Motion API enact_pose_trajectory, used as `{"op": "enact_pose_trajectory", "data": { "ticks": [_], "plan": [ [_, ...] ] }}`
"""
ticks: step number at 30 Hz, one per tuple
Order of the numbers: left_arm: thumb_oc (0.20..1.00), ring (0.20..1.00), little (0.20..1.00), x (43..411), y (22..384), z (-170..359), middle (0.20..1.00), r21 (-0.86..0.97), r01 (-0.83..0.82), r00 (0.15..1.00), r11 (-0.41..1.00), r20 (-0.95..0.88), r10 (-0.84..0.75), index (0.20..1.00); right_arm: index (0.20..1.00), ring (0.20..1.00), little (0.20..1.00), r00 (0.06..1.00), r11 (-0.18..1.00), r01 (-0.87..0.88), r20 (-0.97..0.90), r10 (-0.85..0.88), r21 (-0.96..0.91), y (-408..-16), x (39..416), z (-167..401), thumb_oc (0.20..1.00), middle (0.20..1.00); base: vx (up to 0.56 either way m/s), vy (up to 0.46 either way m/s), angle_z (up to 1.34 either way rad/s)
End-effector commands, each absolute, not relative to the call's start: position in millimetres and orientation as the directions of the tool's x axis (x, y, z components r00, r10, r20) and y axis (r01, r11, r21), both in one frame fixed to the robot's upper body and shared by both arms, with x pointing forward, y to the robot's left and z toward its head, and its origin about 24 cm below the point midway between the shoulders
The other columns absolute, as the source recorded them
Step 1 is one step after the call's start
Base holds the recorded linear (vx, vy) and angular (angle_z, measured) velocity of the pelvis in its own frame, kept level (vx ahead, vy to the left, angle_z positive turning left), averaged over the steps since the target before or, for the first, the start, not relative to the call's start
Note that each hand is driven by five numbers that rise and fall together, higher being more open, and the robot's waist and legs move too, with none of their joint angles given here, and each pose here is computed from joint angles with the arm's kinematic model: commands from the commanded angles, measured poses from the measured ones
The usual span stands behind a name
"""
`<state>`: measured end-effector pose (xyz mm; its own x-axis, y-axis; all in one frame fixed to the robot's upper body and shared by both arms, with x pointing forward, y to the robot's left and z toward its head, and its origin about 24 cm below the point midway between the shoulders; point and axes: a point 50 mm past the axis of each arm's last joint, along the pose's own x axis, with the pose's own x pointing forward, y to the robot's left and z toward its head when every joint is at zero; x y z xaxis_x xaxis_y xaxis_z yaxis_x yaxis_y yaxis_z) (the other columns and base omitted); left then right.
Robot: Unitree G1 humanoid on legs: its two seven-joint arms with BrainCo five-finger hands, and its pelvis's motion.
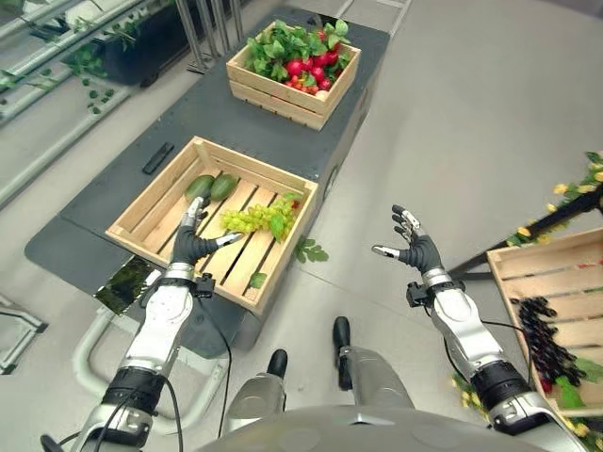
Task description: Pick up the fruits from the basket on one side to the basket on the other side
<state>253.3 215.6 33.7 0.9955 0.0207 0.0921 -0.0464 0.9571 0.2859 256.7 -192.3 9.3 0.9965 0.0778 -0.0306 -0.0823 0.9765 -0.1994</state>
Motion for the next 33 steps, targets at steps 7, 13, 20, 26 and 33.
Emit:
{"op": "enact_pose_trajectory", "data": {
  "ticks": [7,13,20,26,33],
  "plan": [
    [1.0,1.0,1.0,272,191,75,1.0,0.173,0.01,0.953,0.985,0.297,-0.062,1.0,1.0,1.0,1.0,0.983,0.976,-0.014,0.174,0.053,-0.217,-202,269,51,1.0,1.0,0.08,-0.284,0.24],
    [1.0,1.0,1.0,278,176,75,1.0,0.18,0.046,0.95,0.983,0.296,-0.098,1.0,1.0,1.0,1.0,0.977,0.964,0.097,0.208,-0.045,-0.246,-225,262,56,1.0,1.0,0.04,-0.111,0.54],
    [1.0,1.0,1.0,285,172,83,1.0,0.233,0.062,0.938,0.97,0.318,-0.136,1.0,1.0,1.0,1.0,0.973,0.962,0.153,0.204,-0.107,-0.225,-230,260,52,1.0,1.0,0.04,-0.023,0.31],
    [1.0,1.0,1.0,283,179,85,1.0,0.23,0.029,0.94,0.973,0.324,-0.105,1.0,1.0,1.0,1.0,0.98,0.967,0.12,0.18,-0.08,-0.225,-224,262,48,1.0,1.0,0.05,0.036,-0.11],
    [1.0,1.0,1.0,279,184,81,1.0,0.231,0.015,0.947,0.973,0.309,-0.088,1.0,1.0,1.0,1.0,0.985,0.969,0.11,0.152,-0.078,-0.22,-222,260,42,1.0,1.0,0.03,0.016,0.0]
  ]
}}
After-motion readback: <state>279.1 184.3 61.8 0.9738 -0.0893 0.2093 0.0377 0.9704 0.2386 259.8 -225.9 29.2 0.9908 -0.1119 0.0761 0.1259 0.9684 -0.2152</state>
